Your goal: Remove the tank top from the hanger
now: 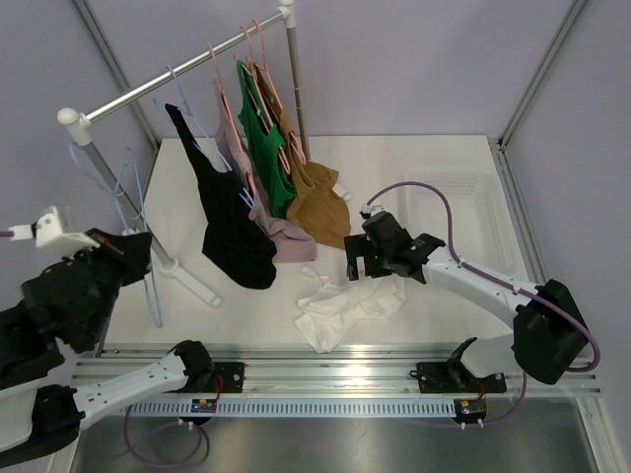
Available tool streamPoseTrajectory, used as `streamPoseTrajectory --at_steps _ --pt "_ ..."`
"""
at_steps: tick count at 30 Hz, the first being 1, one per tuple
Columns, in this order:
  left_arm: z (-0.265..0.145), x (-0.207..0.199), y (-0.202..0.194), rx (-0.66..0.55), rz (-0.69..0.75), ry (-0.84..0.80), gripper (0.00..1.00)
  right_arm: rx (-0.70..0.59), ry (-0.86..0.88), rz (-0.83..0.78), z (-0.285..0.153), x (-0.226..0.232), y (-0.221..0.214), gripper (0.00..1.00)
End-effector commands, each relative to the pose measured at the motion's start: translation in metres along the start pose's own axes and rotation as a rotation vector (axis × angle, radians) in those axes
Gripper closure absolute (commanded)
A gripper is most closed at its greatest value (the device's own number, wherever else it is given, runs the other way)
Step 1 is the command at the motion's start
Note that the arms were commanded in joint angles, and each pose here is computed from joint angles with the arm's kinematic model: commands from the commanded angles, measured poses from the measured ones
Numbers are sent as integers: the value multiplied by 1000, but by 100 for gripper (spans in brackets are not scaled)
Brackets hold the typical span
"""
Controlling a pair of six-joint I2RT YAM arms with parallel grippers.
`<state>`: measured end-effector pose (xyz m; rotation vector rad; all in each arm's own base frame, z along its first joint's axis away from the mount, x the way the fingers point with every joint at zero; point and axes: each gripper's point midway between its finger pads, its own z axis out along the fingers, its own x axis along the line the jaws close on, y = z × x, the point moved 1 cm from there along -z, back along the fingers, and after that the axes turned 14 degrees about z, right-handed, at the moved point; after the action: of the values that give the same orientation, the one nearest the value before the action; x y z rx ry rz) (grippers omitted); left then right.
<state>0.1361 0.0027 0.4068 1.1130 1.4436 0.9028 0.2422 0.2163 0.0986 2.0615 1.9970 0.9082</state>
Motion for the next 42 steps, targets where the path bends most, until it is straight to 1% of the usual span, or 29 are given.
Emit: streamPoseTrajectory --at_steps 1,2,3,4,5,6,7,8,9,10,11,12,14,15,17,19,21,23,25,26,27,30,31,33,34,36,39,42 --pt "41 -23 -4 8 126 194 100 -119 76 17 -28 22 32 1" --pt "46 -29 -2 -2 131 197 100 -119 76 15 -32 21 31 1" --pt "51 -35 -1 -7 175 196 100 -134 90 20 -39 23 34 0" --pt "56 -44 7 -39 144 189 100 -137 94 21 -43 23 34 1" --pt "63 -50 9 -44 156 200 100 -144 103 22 -49 23 35 1" --pt "68 -57 11 -37 184 178 100 -149 106 23 -53 22 35 1" --pt "74 -63 16 -45 170 170 100 -155 111 24 -57 22 36 0" --pt "89 -57 16 -32 181 224 100 -167 117 24 -64 22 37 0" --pt "96 -64 12 5 179 170 100 -176 117 23 -67 21 38 1" --pt "104 -66 13 3 165 158 100 -174 117 20 -70 20 37 1" --pt "111 -56 17 -3 149 193 100 -188 131 21 -77 21 39 1" --pt "115 -61 15 8 151 159 100 -193 132 19 -80 20 39 0" --pt "121 -55 24 -7 130 179 100 -210 136 14 -86 19 41 0" --pt "127 -60 23 7 133 155 100 -221 127 13 -87 17 43 0" --pt "130 -58 35 -14 113 161 100 -226 111 10 -88 15 45 0" --pt "135 -57 40 -15 102 165 100 -224 102 4 -87 14 45 1" --pt "137 -48 52 -43 88 203 100 -214 102 1 -84 15 44 0" --pt "144 -38 57 -40 89 245 100 -204 102 -1 -80 16 43 0" --pt "150 -36 61 -39 84 247 100 -201 106 1 -78 18 43 1" --pt "153 -26 64 -42 74 270 100 -194 106 0 -77 18 43 0" --pt "159 -27 60 -21 64 245 100 -192 107 3 -77 19 42 1" --pt "174 -17 45 20 44 245 100 -186 135 -6 -79 24 42 0" --pt "179 -14 35 36 42 245 100 -184 145 -9 -80 25 42 1" --pt "177 -13 28 36 23 234 100 -157 175 -36 -81 30 38 1" --pt "181 -10 17 49 21 233 100 -143 186 -44 -80 32 35 0" --pt "182 -8 10 60 11 234 100 -100 207 -66 -75 36 29 0" --pt "190 -5 -4 104 1 228 100 -49 176 -76 -59 37 18 0" --pt "192 -5 -12 116 -7 219 99 -10 157 -108 -43 41 4 0"
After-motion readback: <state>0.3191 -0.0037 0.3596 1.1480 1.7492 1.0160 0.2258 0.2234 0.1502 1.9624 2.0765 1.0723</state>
